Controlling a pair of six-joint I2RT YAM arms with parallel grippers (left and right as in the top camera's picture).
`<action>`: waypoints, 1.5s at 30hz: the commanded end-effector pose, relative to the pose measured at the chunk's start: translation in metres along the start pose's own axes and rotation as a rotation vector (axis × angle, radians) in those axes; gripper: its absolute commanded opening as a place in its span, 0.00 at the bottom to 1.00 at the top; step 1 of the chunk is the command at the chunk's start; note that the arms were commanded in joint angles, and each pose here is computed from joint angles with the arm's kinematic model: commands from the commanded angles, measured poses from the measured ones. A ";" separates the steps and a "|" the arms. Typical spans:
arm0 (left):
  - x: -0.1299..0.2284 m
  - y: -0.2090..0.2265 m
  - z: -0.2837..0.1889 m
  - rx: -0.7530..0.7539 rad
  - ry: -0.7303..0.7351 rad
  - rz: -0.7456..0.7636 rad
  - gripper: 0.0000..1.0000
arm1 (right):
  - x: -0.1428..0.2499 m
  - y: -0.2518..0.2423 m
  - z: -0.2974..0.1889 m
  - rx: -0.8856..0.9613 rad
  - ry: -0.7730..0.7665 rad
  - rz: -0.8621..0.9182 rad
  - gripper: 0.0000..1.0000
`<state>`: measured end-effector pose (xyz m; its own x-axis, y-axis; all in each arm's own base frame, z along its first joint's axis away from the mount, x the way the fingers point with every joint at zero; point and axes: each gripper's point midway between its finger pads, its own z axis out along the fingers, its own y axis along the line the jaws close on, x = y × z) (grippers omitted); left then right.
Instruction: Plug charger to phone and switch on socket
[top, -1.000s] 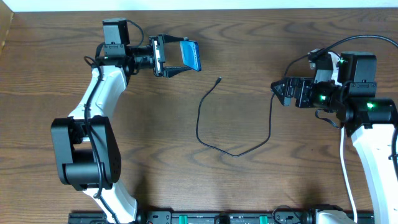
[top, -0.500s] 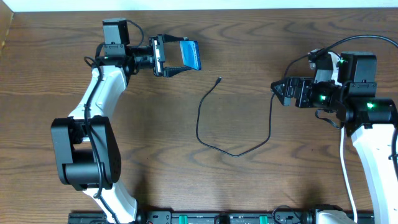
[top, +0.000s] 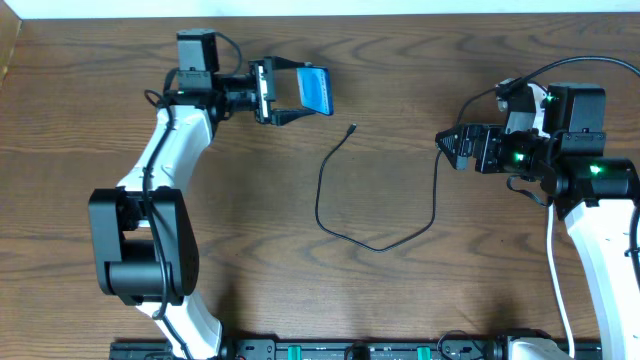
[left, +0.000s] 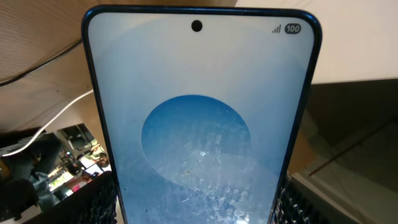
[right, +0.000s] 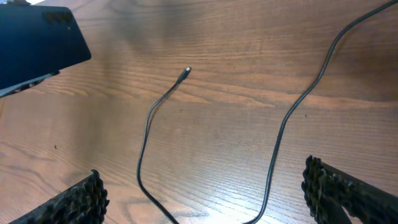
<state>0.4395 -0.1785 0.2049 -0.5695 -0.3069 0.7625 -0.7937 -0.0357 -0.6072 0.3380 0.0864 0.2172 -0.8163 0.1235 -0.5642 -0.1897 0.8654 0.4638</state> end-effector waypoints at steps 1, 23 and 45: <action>0.013 -0.005 0.007 -0.004 0.004 0.072 0.65 | -0.004 0.011 0.001 -0.025 -0.005 -0.015 0.99; 0.034 0.010 0.038 -0.067 0.059 0.109 0.65 | -0.024 0.101 0.019 -0.215 -0.117 -0.219 0.98; 0.034 0.011 0.040 -0.067 0.056 0.151 0.65 | -0.030 0.155 0.086 -0.282 -0.172 -0.237 0.88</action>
<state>0.4222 -0.2239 0.2006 -0.6523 -0.2757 0.7061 -0.7455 0.0650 -0.6633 0.3724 0.2586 0.2457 -0.6395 0.0148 -0.7686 -0.5508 0.6887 0.4715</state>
